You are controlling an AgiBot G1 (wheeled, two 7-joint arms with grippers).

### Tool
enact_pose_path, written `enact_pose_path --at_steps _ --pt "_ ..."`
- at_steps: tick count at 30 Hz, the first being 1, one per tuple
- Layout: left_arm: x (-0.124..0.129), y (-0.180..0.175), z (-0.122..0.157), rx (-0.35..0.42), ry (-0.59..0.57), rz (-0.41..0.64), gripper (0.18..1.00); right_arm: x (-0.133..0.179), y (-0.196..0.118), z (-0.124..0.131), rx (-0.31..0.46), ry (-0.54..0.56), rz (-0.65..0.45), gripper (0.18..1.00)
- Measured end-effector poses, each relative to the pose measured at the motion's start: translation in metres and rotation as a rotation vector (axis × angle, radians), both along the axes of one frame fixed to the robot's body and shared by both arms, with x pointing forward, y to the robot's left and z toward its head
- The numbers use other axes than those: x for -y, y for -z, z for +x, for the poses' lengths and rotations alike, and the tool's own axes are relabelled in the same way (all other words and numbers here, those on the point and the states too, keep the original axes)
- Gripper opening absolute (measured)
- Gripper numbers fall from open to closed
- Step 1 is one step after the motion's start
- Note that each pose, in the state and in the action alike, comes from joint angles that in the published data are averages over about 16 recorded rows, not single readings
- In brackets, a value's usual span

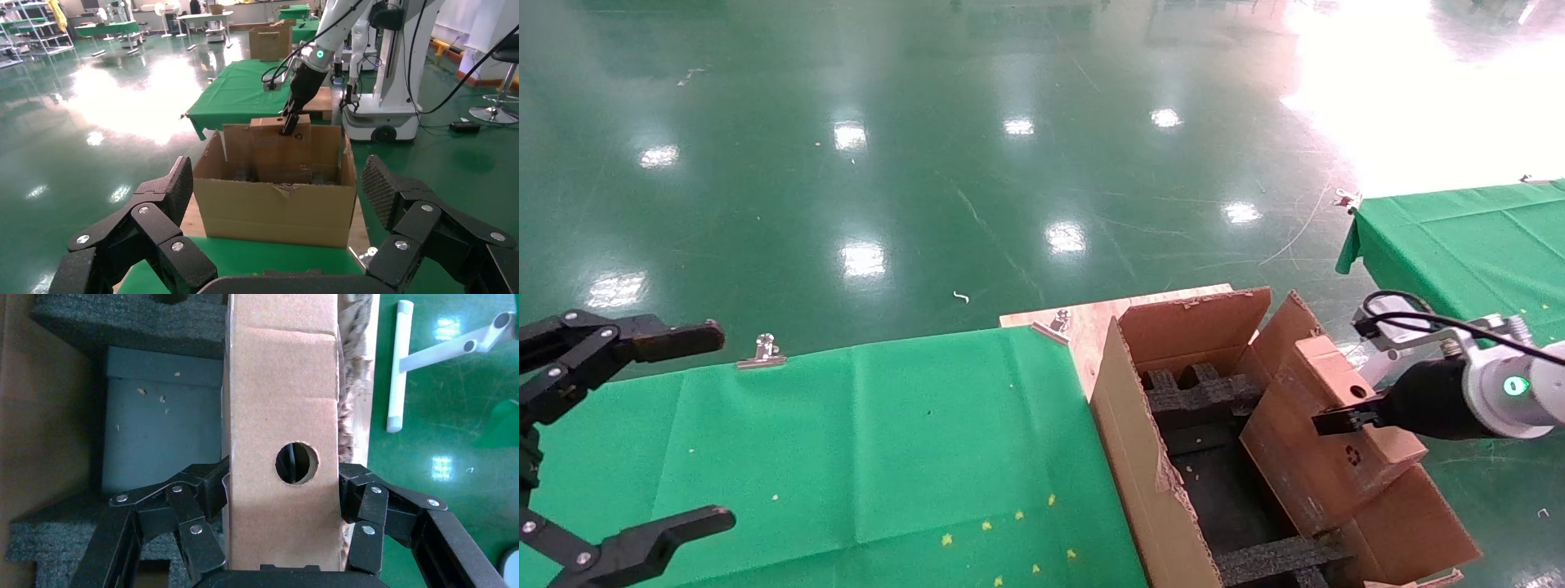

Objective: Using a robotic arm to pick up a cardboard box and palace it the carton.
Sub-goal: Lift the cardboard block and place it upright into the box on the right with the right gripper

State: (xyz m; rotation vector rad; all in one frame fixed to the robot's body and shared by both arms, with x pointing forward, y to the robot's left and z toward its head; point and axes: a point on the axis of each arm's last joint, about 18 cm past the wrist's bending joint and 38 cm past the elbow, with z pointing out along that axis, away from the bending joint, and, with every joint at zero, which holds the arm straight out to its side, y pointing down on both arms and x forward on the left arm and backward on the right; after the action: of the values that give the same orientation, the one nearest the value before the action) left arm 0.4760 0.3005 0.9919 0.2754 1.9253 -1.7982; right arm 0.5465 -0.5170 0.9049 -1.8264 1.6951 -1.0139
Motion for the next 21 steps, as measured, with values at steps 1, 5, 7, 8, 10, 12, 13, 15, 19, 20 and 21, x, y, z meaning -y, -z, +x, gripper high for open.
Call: enact_pose_path --at_steps 1,5,7,8,10,12,13,15,19,20,21 --pt "0.0 0.0 0.0 0.0 0.0 0.0 1.001 -0.001 0.002 0.002 -0.002 0.001 -0.001 0.352" --pt "0.0 0.0 0.0 0.0 0.0 0.0 1.001 -0.006 0.009 0.007 -0.008 0.004 -0.006 0.348" --pt "0.0 0.0 0.0 0.0 0.0 0.0 1.001 -0.008 0.013 0.01 -0.011 0.006 -0.009 0.347" --pt "0.0 0.0 0.0 0.0 0.0 0.0 1.001 -0.008 0.015 0.012 -0.012 0.008 -0.01 0.347" --pt "0.0 0.0 0.0 0.0 0.0 0.0 1.001 -0.01 0.018 0.014 -0.014 0.011 -0.013 0.346" --pt "0.0 0.0 0.0 0.0 0.0 0.0 1.001 -0.012 0.022 0.016 -0.017 0.014 -0.016 0.346" --pt "0.0 0.0 0.0 0.0 0.0 0.0 1.001 -0.012 0.024 0.017 -0.018 0.015 -0.018 0.345" --pt "0.0 0.0 0.0 0.0 0.0 0.0 1.001 -0.013 0.028 0.019 -0.02 0.019 -0.022 0.345" --pt "0.0 0.0 0.0 0.0 0.0 0.0 1.001 -0.013 0.032 0.023 -0.019 0.031 -0.029 0.343" --pt "0.0 0.0 0.0 0.0 0.0 0.0 1.001 -0.013 0.033 0.023 -0.017 0.034 -0.031 0.343" --pt "0.0 0.0 0.0 0.0 0.0 0.0 1.001 -0.013 0.033 0.024 -0.015 0.038 -0.032 0.342"
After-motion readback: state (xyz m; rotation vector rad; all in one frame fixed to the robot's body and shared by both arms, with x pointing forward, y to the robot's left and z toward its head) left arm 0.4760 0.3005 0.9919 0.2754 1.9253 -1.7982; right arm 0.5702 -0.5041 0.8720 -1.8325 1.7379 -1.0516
